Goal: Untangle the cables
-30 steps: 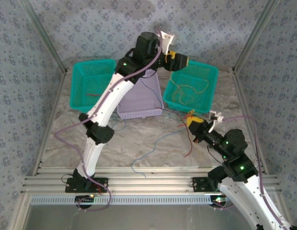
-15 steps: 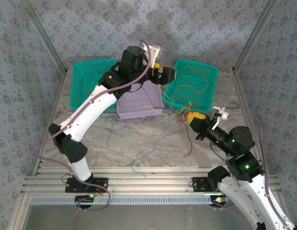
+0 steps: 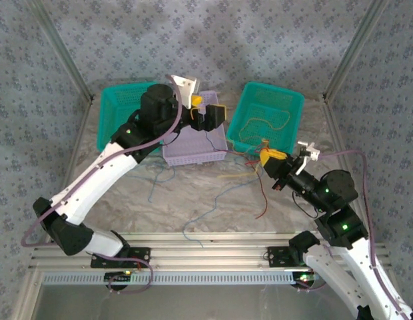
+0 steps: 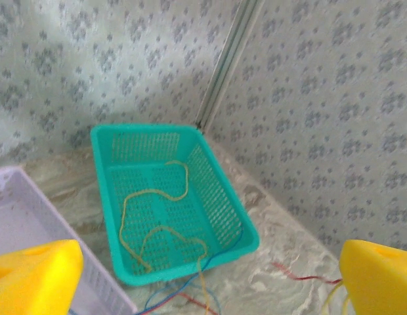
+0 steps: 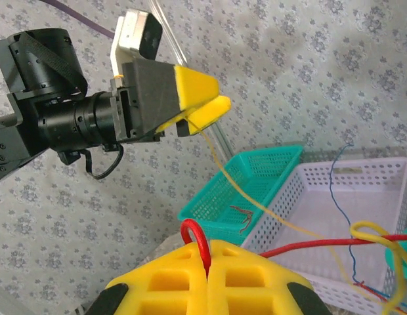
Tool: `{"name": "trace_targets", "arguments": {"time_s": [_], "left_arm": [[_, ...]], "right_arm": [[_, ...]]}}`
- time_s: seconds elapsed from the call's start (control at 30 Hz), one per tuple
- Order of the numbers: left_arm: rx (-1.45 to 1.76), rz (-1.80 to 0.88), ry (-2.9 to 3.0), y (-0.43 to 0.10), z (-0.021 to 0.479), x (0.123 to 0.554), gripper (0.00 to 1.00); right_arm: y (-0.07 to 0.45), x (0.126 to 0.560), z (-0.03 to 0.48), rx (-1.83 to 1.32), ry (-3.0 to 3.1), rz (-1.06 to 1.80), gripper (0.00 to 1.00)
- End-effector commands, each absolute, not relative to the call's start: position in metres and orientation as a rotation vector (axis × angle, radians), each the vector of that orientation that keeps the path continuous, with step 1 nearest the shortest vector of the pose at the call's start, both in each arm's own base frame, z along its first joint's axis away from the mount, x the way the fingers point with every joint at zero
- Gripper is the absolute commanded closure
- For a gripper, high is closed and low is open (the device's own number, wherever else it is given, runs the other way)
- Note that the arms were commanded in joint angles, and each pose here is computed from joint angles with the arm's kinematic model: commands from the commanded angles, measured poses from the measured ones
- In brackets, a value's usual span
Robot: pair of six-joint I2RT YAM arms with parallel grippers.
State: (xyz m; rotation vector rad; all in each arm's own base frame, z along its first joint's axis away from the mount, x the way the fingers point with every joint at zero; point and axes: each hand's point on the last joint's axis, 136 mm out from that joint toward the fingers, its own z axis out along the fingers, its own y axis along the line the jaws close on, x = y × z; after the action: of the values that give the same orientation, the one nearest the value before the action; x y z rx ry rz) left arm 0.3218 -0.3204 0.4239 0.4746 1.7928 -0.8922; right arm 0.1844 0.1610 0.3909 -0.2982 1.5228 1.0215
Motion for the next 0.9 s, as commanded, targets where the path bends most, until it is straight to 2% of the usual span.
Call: {"name": "trace_targets", "arguments": {"time_s": [0.0,0.2,0.33,0.53,0.73,0.87], "left_arm": [[0.476,-0.926,1.784,-0.336,0.424,0.336,0.00],[0.501,-0.959,1.786,-0.367,0.436,0.366,0.00],[0.540,-0.939,1.851,-0.400,0.436,0.401,0.00],[0.502,-0.951,2.034,-0.437,0.368,0.443,0.00],[0.546,-0.749,2.236,-0.444,0.284,0.442,0.00],[0.595,-0.627,2.288,-0.445,0.258,0.435,0.00]], "right_arm": [[0.162,0.175,0.415,-0.333,1.441,1.053,1.00],[0.155,0.166,0.417,-0.329,1.419,1.036,1.00],[0.144,0.155,0.423,-0.321,1.407,0.995,1.00],[0.128,0.138,0.433,-0.316,1.399,0.931,1.00],[0.115,0.143,0.419,-0.250,1.446,0.863,1.00],[0.137,0.161,0.391,-0.268,1.548,0.943,1.00]]}}
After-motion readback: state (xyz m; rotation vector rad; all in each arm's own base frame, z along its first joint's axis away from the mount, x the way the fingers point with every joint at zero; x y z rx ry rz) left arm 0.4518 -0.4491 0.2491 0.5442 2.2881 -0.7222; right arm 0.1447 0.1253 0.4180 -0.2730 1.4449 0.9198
